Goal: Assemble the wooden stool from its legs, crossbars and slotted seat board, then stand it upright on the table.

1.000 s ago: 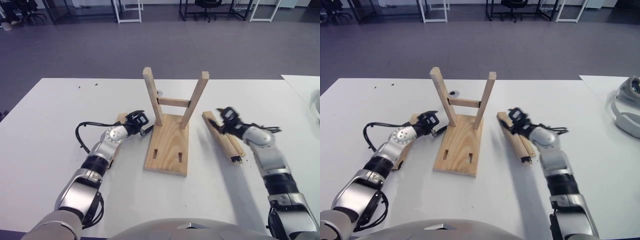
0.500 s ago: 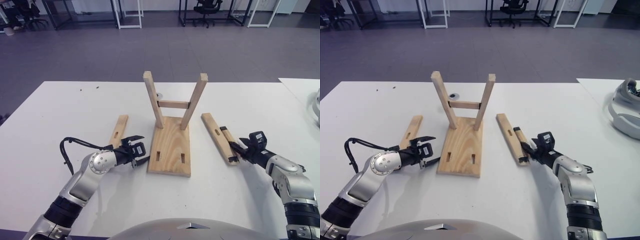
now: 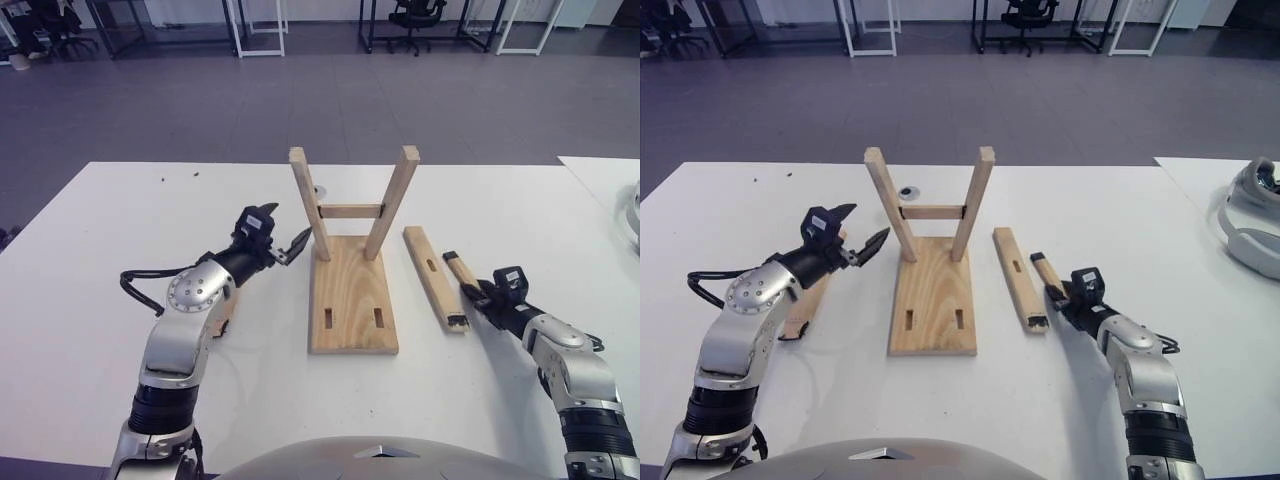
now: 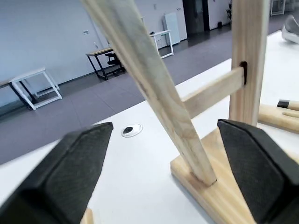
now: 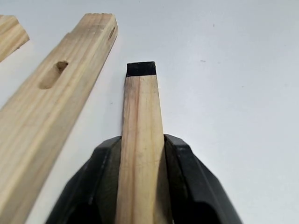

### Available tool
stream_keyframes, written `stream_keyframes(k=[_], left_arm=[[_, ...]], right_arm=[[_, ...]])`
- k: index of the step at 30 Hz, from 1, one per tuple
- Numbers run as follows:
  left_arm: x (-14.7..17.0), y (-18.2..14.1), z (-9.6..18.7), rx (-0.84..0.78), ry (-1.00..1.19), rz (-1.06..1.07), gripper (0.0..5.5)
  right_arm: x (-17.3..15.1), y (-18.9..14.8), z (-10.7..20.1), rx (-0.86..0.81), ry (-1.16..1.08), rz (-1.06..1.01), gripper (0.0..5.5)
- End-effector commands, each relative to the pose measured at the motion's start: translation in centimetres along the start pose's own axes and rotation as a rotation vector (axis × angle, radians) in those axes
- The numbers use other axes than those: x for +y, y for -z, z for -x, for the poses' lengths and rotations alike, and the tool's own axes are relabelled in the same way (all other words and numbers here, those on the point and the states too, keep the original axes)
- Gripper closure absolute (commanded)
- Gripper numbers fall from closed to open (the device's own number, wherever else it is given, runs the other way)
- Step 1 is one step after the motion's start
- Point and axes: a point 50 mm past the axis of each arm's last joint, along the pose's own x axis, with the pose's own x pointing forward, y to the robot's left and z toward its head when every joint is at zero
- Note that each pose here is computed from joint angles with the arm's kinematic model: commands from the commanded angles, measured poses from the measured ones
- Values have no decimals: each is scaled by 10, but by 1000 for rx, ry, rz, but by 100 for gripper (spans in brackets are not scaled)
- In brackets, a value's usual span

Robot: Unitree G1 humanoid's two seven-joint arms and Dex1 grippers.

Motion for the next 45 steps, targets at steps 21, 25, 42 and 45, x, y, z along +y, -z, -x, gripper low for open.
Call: stream_keyframes(k=[21,25,42,45], left_arm=[[-34,-141,-25,-442,449,713,432],[-30,-138,-25,-418,431,701,503],[90,32,46,-183,-360,456,510],[90,50,52,-167,-410,476,510]], right_arm=[[184,-215,52,-1081,-543,490,418],[184,-217,53,-1090,-548,499,418],[94,-90,-9,-493,-238,309,222],[80,-81,-16,-457,-172,275,222]])
